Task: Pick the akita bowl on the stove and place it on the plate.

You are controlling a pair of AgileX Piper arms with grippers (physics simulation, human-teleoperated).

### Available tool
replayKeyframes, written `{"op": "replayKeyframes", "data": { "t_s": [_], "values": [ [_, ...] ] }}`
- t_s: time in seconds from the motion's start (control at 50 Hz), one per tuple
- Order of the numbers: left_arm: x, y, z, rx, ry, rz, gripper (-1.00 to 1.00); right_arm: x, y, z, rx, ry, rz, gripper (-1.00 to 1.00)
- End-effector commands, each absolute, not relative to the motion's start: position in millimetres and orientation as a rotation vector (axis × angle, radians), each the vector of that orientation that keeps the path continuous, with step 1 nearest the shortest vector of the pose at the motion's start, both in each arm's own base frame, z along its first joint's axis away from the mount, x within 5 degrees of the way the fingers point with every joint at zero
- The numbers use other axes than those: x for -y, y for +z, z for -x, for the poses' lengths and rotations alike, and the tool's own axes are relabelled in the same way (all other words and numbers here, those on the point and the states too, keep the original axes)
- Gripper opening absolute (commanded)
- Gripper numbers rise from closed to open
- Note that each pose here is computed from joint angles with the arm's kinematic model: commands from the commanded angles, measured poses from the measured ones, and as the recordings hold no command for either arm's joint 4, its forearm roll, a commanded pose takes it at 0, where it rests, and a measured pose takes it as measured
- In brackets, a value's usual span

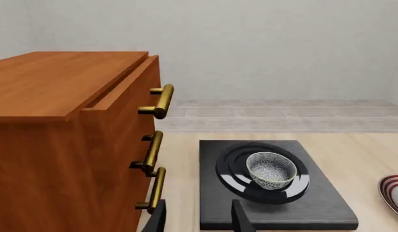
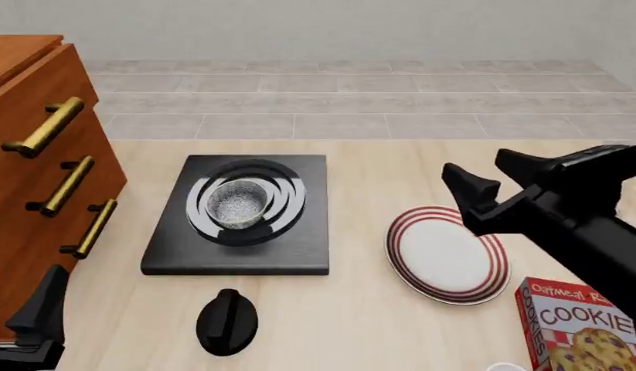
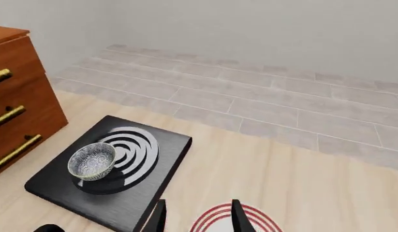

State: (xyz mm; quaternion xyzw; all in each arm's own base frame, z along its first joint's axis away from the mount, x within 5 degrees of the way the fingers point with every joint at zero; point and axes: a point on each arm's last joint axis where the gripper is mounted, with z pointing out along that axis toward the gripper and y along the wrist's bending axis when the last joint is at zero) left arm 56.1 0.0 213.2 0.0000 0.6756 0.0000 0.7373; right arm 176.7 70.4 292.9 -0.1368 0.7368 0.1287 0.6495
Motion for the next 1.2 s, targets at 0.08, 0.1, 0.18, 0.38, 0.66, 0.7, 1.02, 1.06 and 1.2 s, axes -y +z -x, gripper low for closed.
{"op": "replayKeyframes", "data": {
  "t_s": [0.08, 0.1, 0.18, 0.38, 0.66, 0.7, 1.02, 1.06, 1.2],
  "values": [
    [0.0, 213.2, -56.1, -1.484, 0.000, 0.000, 1.00, -117.5, 289.2, -223.7, -1.739, 0.380, 0.390, 1.00],
    [0.0, 213.2, -56.1, -1.484, 0.000, 0.000, 1.00, -119.5, 288.5, -225.6, -1.741, 0.382, 0.394, 1.00],
    [0.0, 213.2, -56.1, -1.484, 0.000, 0.000, 1.00, -136.8, 283.2, -242.6, -1.776, 0.403, 0.415, 1.00],
    [0.0, 213.2, -56.1, -1.484, 0.000, 0.000, 1.00, -160.5, 279.4, -266.4, -1.822, 0.464, 0.388, 1.00],
    [0.0, 213.2, -56.1, -1.484, 0.000, 0.000, 1.00, -198.8, 248.6, -301.4, -1.912, 0.515, 0.384, 1.00],
    [0.0, 213.2, -56.1, -1.484, 0.000, 0.000, 1.00, -199.7, 247.3, -304.6, -1.916, 0.514, 0.380, 1.00],
    [0.0, 213.2, -56.1, -1.484, 0.000, 0.000, 1.00, -228.1, 227.3, -329.8, -1.978, 0.534, 0.385, 1.00],
    [0.0, 213.2, -56.1, -1.484, 0.000, 0.000, 1.00, -230.5, 226.5, -330.2, -1.985, 0.543, 0.377, 1.00],
    [0.0, 213.2, -56.1, -1.484, 0.000, 0.000, 1.00, -249.7, 218.4, -328.9, -2.002, 0.566, 0.415, 1.00]
  ]
}}
